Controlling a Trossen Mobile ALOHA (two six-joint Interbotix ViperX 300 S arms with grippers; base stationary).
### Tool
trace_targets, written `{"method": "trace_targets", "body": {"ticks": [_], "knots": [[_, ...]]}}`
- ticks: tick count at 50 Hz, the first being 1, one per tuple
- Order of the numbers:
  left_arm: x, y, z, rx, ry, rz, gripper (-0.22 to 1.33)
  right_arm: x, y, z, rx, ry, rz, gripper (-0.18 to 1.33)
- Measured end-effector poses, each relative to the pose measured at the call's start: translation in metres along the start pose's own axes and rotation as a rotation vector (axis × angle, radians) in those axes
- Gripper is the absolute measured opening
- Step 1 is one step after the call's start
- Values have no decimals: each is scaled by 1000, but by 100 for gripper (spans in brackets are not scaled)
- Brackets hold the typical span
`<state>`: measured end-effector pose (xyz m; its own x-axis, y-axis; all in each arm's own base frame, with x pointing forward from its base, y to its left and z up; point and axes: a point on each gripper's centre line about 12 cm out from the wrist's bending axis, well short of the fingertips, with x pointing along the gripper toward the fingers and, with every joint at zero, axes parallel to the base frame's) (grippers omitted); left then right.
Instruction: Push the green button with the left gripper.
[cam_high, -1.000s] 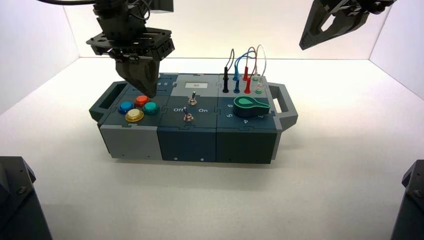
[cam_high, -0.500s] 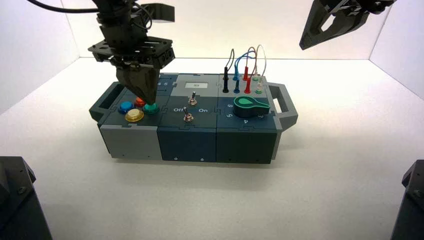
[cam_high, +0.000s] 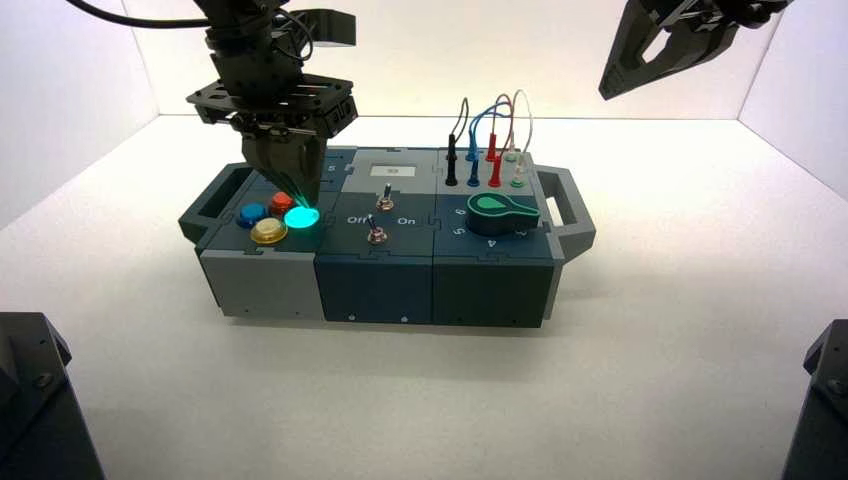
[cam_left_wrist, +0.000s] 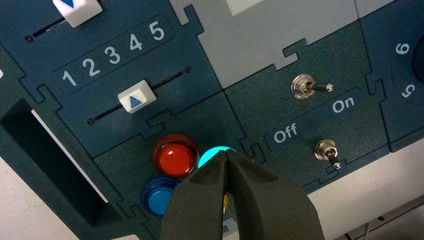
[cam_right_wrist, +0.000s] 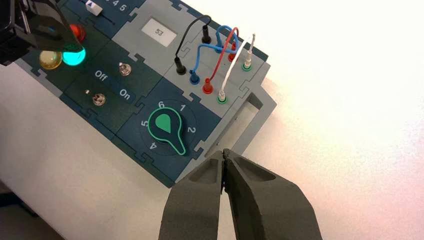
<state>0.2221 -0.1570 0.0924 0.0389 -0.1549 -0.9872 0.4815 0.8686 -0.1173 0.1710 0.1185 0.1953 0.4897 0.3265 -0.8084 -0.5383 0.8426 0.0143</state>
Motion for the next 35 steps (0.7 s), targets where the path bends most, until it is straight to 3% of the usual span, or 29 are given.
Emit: {"method": "trace_targets", "body": {"ticks": [20, 35], "knots": [[-3, 1, -11, -2, 3, 0, -16, -3, 0, 1, 0, -15, 1, -14], [-26, -2, -13, -12, -65, -8, -16, -2, 0, -1, 3, 0, 1, -14]]}}
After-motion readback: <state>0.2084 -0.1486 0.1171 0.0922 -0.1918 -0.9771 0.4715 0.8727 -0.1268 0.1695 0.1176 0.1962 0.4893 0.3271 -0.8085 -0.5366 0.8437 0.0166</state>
